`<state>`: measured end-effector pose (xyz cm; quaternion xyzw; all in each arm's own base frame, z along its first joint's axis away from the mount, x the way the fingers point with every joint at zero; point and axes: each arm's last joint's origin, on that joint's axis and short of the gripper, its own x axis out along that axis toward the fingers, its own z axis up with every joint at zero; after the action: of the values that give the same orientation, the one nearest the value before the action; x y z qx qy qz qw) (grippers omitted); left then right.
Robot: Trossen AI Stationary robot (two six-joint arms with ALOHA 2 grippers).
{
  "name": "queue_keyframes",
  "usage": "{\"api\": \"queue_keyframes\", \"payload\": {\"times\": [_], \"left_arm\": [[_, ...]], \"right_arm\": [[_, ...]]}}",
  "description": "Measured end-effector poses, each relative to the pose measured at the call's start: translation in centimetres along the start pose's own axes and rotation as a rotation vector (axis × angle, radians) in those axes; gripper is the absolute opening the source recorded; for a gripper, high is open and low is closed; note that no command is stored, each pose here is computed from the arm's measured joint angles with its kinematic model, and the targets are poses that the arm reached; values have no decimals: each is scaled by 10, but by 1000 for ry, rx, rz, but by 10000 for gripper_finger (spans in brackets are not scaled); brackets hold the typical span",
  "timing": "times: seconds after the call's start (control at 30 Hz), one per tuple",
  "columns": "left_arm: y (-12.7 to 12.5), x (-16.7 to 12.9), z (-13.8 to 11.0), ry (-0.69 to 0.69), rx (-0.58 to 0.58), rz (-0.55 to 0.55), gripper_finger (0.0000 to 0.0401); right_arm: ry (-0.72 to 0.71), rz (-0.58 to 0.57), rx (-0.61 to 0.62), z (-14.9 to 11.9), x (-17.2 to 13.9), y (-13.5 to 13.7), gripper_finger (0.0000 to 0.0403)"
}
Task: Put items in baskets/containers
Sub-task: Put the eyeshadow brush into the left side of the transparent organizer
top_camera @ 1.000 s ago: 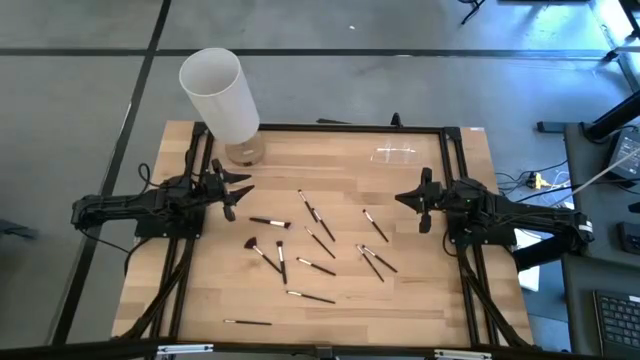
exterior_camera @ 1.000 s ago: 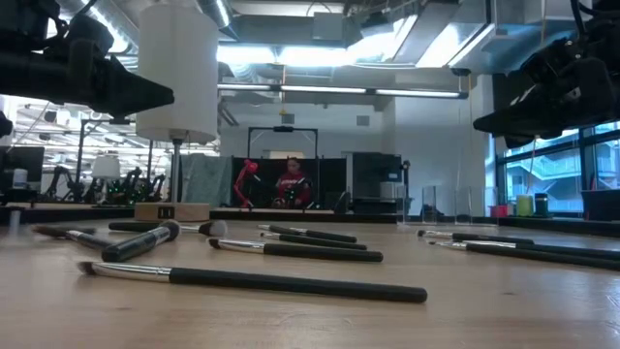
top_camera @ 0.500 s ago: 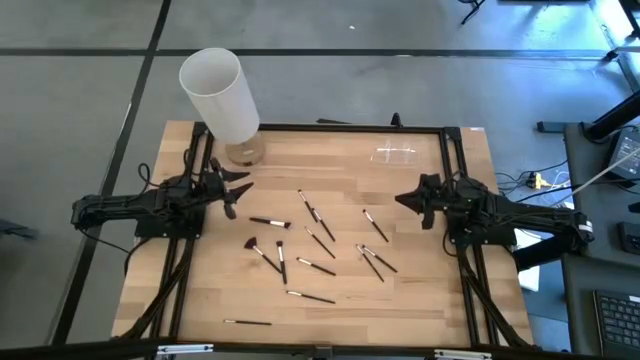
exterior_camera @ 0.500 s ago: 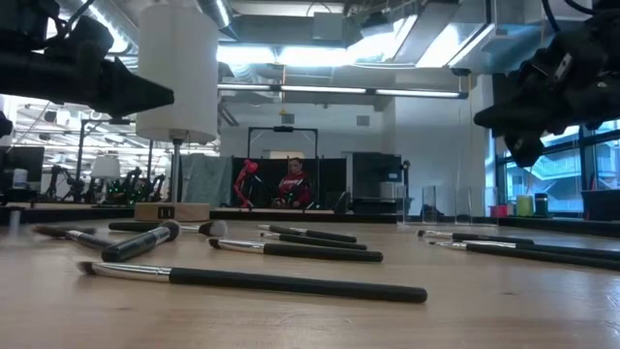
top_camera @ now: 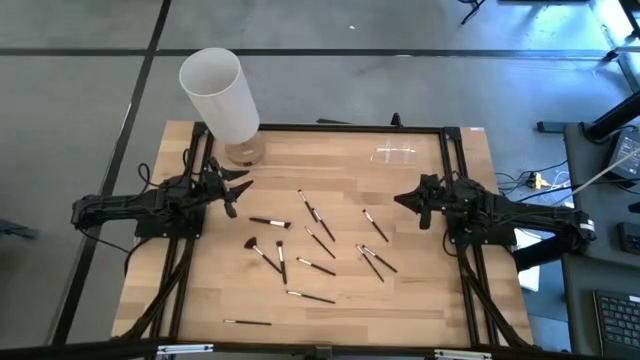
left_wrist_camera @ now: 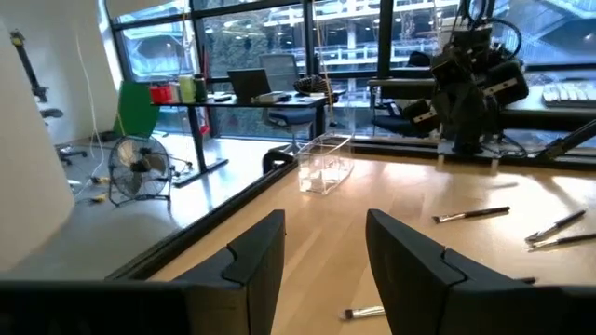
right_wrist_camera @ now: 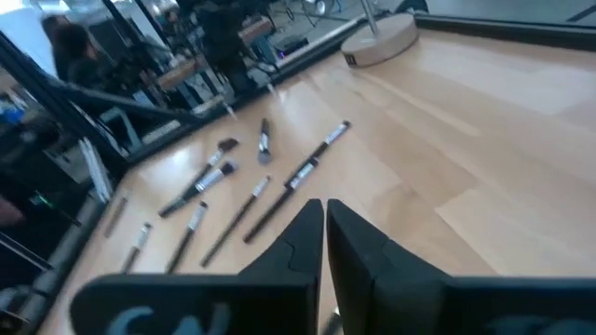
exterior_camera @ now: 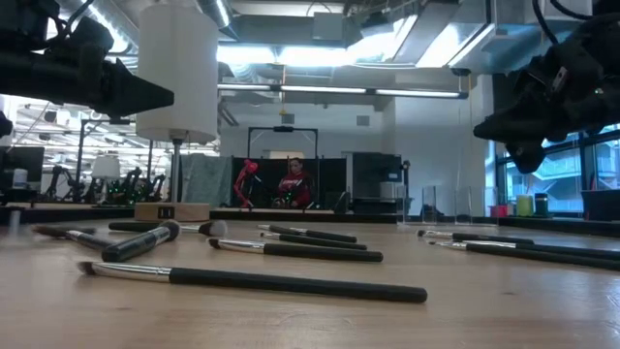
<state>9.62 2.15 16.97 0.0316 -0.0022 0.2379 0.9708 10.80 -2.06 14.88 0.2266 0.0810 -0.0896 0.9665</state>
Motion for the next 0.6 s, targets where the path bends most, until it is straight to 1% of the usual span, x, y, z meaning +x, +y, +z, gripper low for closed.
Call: {"api": "queue_keyframes", "payload": {"times": [0.1, 0.13, 0.2, 0.27, 0.37, 0.6], "left_arm": [[3, 0, 2, -12, 96, 87, 148], [3, 0, 4, -25, 115, 98, 148], [3, 0, 8, -62, 153, 98, 148], [3, -1, 13, -122, 170, 80, 148], [2, -3, 23, -229, 153, 37, 148], [4, -9, 42, -437, 83, 5, 148]], "right_arm": [[10, -24, -29, -1, 2, -1, 20], [5, -26, -39, 0, 2, -1, 20], [-19, -17, -71, 2, 3, 0, 20], [-61, -29, -72, 6, 4, 1, 20], [-80, -66, -33, 9, 6, 1, 20], [20, -122, 75, 30, 18, 9, 20]]}}
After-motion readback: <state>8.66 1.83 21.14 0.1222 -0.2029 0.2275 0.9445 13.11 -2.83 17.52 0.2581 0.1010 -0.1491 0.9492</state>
